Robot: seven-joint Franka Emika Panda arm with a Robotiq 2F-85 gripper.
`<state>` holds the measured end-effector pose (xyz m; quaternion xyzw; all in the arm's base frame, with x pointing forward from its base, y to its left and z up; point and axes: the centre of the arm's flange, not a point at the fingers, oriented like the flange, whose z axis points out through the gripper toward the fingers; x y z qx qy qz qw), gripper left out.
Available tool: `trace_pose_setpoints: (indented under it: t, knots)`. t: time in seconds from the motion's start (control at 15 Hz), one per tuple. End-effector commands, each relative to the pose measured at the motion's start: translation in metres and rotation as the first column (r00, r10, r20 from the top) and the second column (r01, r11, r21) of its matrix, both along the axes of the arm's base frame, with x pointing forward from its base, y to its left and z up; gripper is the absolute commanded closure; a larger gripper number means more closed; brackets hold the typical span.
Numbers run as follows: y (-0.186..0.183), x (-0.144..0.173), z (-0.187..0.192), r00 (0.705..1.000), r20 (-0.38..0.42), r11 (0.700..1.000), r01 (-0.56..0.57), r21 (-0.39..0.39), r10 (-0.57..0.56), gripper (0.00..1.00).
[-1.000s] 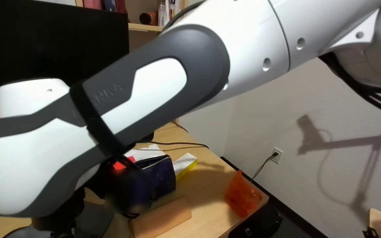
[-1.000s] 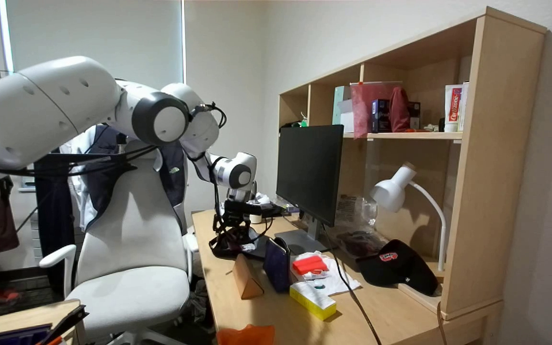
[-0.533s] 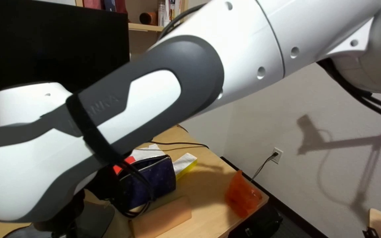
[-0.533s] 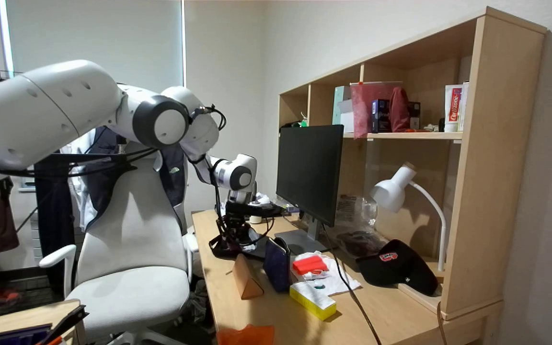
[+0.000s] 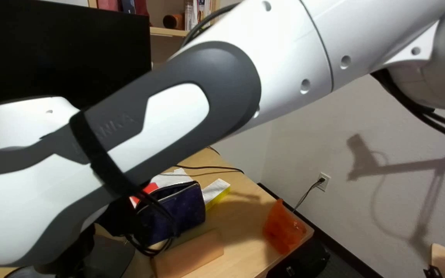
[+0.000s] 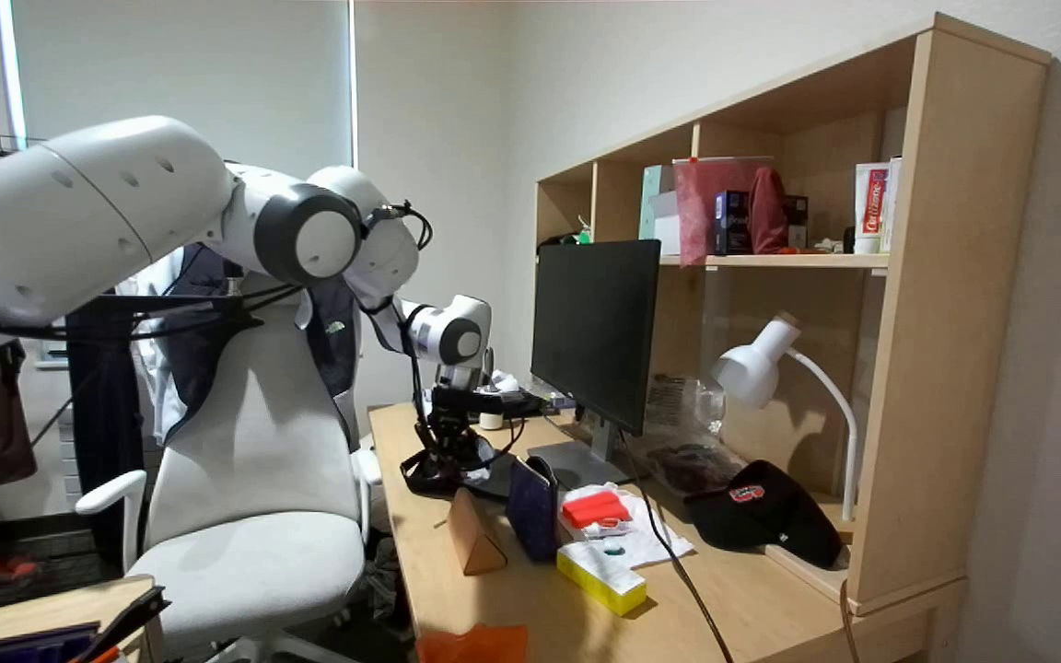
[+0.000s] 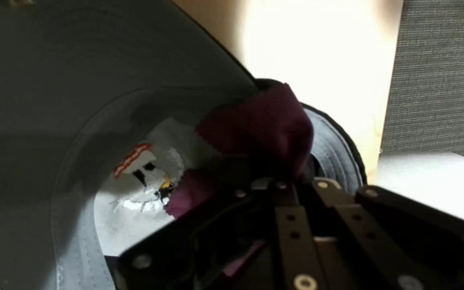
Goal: Remove the cloth from the cap and put it in the pencil case
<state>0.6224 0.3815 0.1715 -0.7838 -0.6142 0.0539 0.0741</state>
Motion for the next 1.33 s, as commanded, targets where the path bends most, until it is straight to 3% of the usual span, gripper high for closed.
trace_pose_setpoints:
  t: [0.0,0.4,0.67,1.0,1.27]
  knots:
    - [0.006,0.002,0.012,1.000,0.023,1.000,-0.012,-0.003,0.012,0.91]
    - [-0.009,-0.007,0.058,0.993,0.102,0.998,0.055,0.007,-0.055,0.92]
    - [-0.029,-0.011,0.096,0.974,0.171,0.989,0.147,0.029,-0.150,0.91]
    - [-0.063,-0.013,0.137,0.944,0.184,0.961,0.275,0.025,-0.274,0.91]
    - [-0.101,-0.012,0.146,0.912,0.198,0.929,0.369,-0.014,-0.359,0.91]
